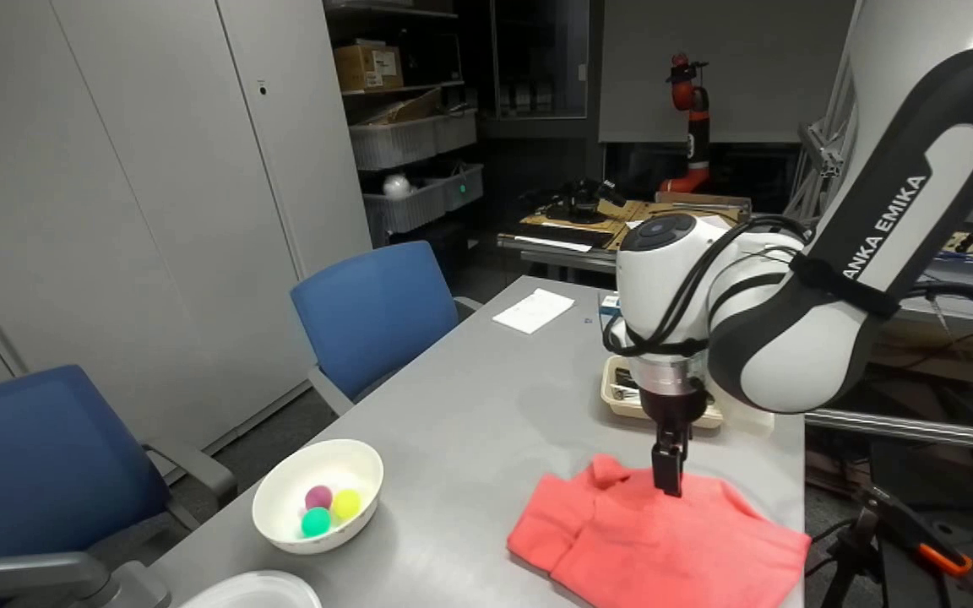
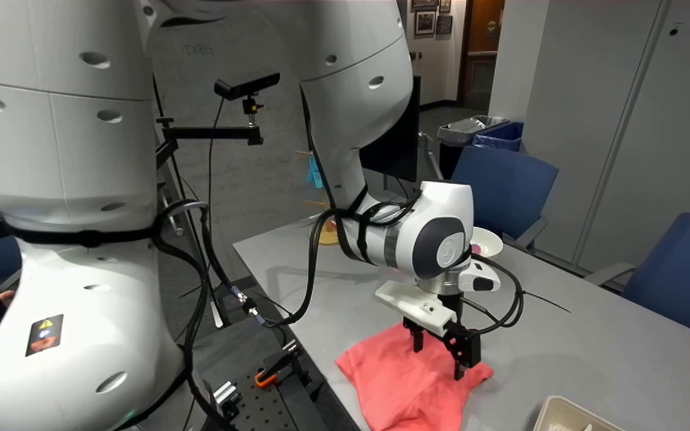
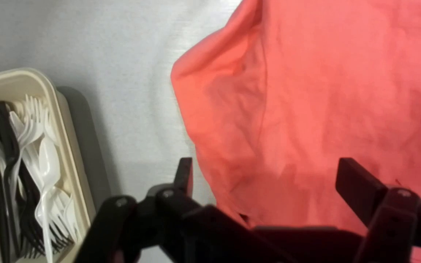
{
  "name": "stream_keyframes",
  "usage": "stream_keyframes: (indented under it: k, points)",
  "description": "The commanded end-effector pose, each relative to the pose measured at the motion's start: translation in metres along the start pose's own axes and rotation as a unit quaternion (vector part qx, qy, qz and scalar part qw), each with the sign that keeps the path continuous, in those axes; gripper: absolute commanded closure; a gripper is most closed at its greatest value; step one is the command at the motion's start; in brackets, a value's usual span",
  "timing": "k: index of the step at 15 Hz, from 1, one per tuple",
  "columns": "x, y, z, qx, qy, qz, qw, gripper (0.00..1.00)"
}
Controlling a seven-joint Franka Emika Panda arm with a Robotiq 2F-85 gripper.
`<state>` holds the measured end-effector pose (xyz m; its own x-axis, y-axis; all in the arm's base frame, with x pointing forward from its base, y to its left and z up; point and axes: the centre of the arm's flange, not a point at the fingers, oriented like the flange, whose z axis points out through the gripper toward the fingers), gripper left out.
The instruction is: Unfold the orange shirt from right to left
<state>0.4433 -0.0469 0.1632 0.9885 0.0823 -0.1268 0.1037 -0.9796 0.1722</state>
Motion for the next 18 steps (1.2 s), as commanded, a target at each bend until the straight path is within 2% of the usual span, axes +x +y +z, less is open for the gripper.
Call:
stream_keyframes:
  k: [1,5,10,12,13,14,18]
  points:
    - [0.017,0.006,0.008,0.003,0.032,-0.041,0.9987,0.00]
    - [0.022,0.004,0.024,0.016,0.038,-0.083,0.9957,0.00]
    - [0.027,0.010,0.044,0.028,0.025,-0.121,0.9919,0.01]
    - [0.029,0.014,0.050,0.034,0.021,-0.127,0.9911,0.07]
    - [0.030,0.016,0.052,0.037,0.020,-0.129,0.9908,0.15]
    - [0.031,0.018,0.054,0.040,0.019,-0.131,0.9904,0.31]
    - [0.035,0.022,0.058,0.051,0.018,-0.130,0.9900,0.63]
